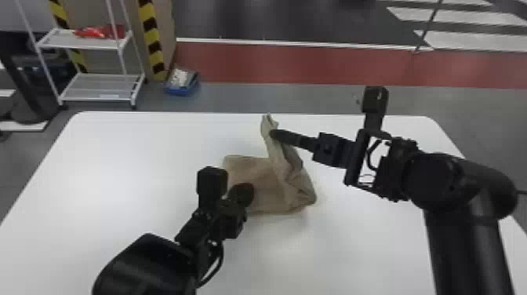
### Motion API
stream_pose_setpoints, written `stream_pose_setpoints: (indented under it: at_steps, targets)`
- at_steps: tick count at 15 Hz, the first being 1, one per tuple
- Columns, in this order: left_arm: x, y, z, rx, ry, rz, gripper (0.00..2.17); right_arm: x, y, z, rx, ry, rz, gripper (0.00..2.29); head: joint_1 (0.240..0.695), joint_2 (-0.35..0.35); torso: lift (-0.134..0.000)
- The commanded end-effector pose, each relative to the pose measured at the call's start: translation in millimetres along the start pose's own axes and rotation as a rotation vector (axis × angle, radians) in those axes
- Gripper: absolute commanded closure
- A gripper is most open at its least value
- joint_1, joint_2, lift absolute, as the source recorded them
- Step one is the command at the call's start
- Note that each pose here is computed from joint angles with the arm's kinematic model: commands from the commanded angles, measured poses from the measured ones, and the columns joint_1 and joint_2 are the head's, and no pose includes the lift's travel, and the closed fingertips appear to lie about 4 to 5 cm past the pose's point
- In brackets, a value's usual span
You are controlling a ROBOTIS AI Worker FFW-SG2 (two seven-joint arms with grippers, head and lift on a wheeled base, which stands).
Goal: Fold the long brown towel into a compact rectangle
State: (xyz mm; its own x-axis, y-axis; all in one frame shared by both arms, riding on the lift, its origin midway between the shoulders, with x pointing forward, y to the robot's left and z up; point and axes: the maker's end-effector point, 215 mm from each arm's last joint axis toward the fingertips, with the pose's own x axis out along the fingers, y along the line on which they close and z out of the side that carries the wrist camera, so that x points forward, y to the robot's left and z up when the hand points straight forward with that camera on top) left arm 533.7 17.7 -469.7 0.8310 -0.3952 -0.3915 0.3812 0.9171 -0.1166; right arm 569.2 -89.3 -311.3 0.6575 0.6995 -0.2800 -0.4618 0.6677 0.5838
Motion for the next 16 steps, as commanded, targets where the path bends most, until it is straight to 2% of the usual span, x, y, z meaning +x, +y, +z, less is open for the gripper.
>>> stream_pose_setpoints:
  at_steps: [1, 2, 4, 6, 11, 13, 16]
  targets:
    - [-12.5, 8.9, 10.6, -0.038, -0.031, -0.003, 1.76, 0.6, -3.0, 10.4, -0.015, -0.022, -0.008, 1.3, 0.695, -0.072, -0.121]
    - [-19.7, 15.7, 23.2, -0.057, -0.057, -0.005, 1.76, -1.6, -5.6, 13.4, -0.013, -0.029, -0.012, 1.3, 0.695, -0.07, -0.121]
    - [-22.2, 23.9, 8.4, -0.065, 0.009, -0.014, 1.76, -6.8, -8.6, 21.1, 0.006, -0.053, -0.01, 1.3, 0.695, -0.066, -0.121]
    - [-24.2, 35.7, 10.6, -0.083, 0.004, -0.016, 1.76, -7.7, -8.3, 28.1, -0.002, -0.061, -0.017, 1.3, 0.695, -0.059, -0.121]
    - [-32.0, 53.9, -6.9, -0.103, 0.035, -0.012, 1.76, -8.4, -4.0, 47.3, -0.029, -0.08, -0.02, 1.3, 0.695, -0.04, -0.121]
    - [-34.1, 63.0, -13.0, -0.107, 0.054, -0.005, 1.76, -6.5, 2.4, 47.5, -0.026, -0.073, -0.004, 1.3, 0.695, -0.032, -0.121]
    - [-32.4, 57.0, -16.1, -0.103, 0.061, -0.012, 1.76, 3.2, 14.8, 34.8, -0.031, -0.037, 0.016, 1.3, 0.695, -0.017, -0.121]
